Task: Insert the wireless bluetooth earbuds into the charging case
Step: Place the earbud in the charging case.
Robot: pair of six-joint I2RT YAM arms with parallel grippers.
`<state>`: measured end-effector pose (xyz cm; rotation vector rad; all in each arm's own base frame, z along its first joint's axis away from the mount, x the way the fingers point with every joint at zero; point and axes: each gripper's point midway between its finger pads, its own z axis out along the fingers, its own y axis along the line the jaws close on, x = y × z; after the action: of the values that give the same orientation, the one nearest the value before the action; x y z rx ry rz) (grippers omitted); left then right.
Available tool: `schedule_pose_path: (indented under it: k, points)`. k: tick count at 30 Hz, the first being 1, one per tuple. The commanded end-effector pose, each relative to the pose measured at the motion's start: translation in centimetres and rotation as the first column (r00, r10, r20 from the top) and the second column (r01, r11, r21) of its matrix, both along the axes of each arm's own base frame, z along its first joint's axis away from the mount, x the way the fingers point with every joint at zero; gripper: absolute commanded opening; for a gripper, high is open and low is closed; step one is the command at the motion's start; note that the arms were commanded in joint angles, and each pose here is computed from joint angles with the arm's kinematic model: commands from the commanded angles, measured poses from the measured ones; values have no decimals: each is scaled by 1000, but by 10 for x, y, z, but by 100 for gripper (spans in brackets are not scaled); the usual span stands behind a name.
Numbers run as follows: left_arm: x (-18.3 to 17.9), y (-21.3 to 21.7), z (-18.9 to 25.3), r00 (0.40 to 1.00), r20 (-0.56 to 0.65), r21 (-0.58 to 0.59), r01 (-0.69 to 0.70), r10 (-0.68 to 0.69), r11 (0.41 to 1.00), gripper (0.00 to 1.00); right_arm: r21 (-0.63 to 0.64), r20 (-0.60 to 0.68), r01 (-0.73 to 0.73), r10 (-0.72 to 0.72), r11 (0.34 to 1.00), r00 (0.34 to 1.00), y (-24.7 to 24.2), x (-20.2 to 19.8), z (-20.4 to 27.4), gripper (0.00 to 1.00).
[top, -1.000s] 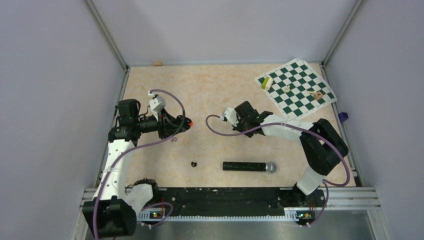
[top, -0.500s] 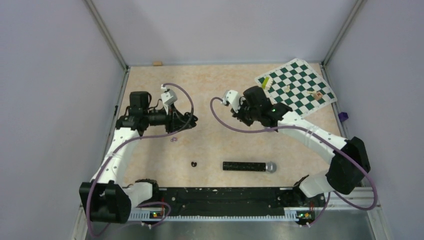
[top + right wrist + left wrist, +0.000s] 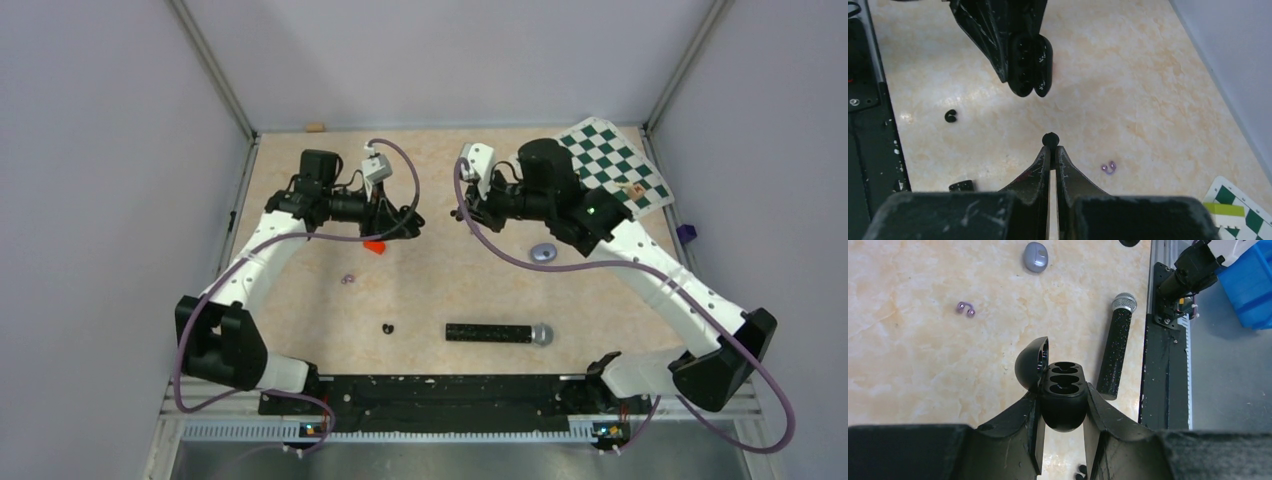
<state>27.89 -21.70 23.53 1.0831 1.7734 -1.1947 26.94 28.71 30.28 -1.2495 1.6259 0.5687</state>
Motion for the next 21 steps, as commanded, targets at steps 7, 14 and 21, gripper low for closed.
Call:
schedule_pose_path:
  k: [7, 14, 21]
  points:
    - [-20, -25, 33, 977, 149, -12, 156, -153, 988, 0, 182, 6, -136, 137, 974, 991, 5, -48, 47, 0]
    - [-64, -41, 27, 917, 159, -67, 379, -365, 923, 0, 261, -15, -226, 238, 939, 971, 9, -75, 44, 0]
    - [-88, -51, 17, 887, 174, -61, 444, -429, 894, 0, 294, -59, -324, 355, 899, 933, 17, -94, 27, 0]
